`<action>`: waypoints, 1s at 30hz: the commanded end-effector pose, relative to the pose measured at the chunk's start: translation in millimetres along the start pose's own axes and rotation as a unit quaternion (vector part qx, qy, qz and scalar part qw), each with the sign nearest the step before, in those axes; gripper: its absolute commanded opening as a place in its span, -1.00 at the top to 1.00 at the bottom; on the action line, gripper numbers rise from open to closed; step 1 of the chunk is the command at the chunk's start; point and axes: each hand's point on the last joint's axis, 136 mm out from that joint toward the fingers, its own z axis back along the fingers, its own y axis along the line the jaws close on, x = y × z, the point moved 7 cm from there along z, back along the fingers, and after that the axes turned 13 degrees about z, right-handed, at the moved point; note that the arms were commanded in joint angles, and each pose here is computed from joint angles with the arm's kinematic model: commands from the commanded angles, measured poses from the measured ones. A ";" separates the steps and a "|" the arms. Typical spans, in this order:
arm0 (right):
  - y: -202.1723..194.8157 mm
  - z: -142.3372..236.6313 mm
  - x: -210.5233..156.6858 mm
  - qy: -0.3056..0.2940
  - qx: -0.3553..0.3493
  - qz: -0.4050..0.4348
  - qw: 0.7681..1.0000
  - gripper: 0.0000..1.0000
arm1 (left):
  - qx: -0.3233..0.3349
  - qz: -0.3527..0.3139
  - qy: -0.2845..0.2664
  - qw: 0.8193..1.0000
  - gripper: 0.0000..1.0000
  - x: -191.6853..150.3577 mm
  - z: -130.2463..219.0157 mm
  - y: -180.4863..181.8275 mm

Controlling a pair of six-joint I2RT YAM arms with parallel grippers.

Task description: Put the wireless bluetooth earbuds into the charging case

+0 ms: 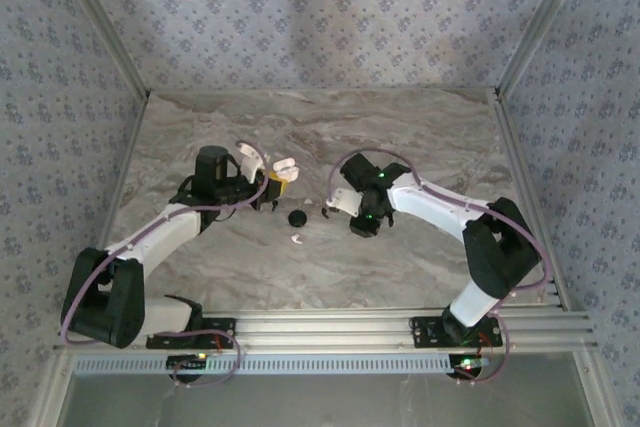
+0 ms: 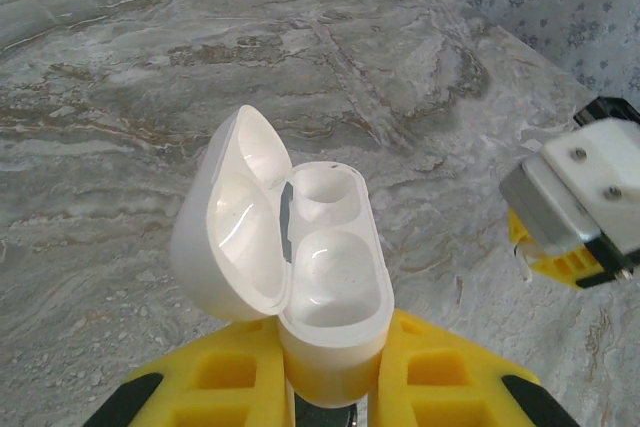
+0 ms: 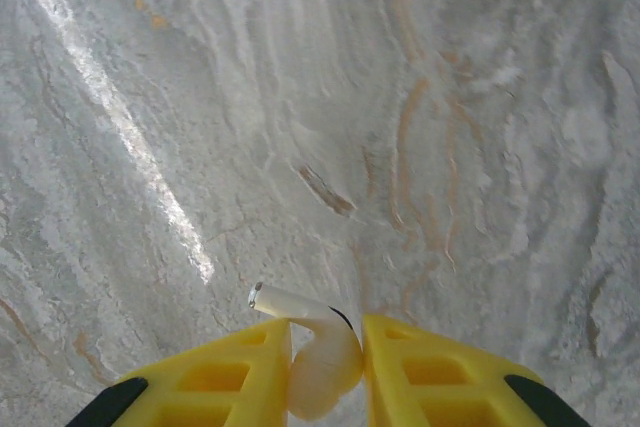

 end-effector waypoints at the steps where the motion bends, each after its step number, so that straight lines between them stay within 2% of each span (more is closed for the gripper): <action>1: 4.9 -15.4 1.9 0.010 0.014 0.053 0.998 0.48 | -0.023 -0.004 -0.014 1.000 0.81 7.2 2.8 -4.8; 6: 14.0 -27.3 3.8 0.006 0.039 0.110 0.993 0.48 | -0.023 0.002 -0.016 1.000 0.81 8.0 3.3 -2.5; 9: 25.5 -34.1 2.4 0.004 0.052 0.179 0.982 0.48 | -0.023 0.000 -0.019 1.000 0.81 9.3 4.5 -3.7; 16: 31.1 -44.4 -1.1 0.002 0.082 0.257 0.963 0.45 | -0.026 -0.007 -0.022 0.999 0.81 11.3 5.5 -5.5; 24: 34.1 -55.1 -4.5 0.003 0.112 0.324 0.939 0.41 | -0.026 -0.014 -0.019 0.999 0.81 10.1 7.9 -7.4; 30: 31.5 -57.9 -4.4 0.007 0.110 0.335 0.936 0.32 | -0.024 -0.020 -0.016 0.999 0.81 9.0 9.3 -7.8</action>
